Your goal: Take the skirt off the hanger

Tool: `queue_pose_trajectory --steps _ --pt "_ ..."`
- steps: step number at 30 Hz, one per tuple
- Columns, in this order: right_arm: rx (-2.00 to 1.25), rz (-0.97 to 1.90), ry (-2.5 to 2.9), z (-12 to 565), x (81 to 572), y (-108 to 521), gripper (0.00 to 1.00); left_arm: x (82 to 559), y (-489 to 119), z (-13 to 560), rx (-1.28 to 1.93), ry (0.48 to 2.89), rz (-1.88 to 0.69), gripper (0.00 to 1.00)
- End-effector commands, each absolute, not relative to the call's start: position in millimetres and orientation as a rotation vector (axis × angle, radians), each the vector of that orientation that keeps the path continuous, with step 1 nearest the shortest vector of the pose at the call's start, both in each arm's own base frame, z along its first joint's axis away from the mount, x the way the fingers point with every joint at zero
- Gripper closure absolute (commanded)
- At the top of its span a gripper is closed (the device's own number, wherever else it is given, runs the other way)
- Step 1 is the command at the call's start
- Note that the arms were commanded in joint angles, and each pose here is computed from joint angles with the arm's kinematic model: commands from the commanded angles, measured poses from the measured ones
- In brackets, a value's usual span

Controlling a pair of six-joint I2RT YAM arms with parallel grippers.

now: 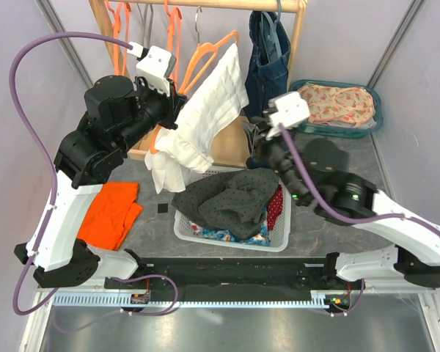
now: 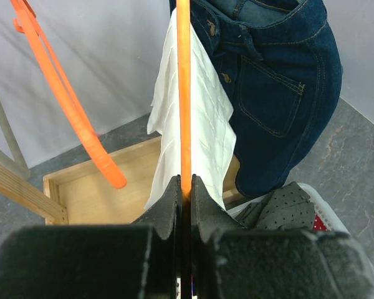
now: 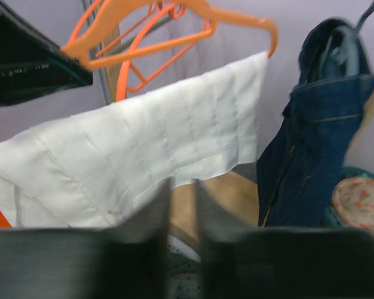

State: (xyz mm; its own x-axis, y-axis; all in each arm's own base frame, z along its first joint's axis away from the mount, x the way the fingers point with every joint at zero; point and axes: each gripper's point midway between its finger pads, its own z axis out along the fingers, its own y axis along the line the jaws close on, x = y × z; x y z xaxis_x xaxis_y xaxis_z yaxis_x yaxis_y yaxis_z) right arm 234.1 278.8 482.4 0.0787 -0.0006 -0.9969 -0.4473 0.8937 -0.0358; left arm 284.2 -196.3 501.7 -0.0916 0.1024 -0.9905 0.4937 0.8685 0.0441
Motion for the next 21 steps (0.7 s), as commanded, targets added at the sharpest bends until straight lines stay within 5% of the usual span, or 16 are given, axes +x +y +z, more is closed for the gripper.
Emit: queue_pose_trajectory --steps 1,6,11,21 --pt "-0.461 0.338 1.517 455 229 285 0.43 287 -194 540 0.401 1.526 -0.369 0.98" --pt "-0.602 0.342 1.661 373 225 326 0.21 288 -196 547 0.396 1.511 -0.376 0.98" --pt "-0.558 0.379 1.675 357 229 343 0.04 288 -195 548 0.392 1.510 -0.372 0.98" --pt "-0.507 0.369 1.630 352 232 363 0.02 289 -196 545 0.391 1.518 -0.374 0.98"
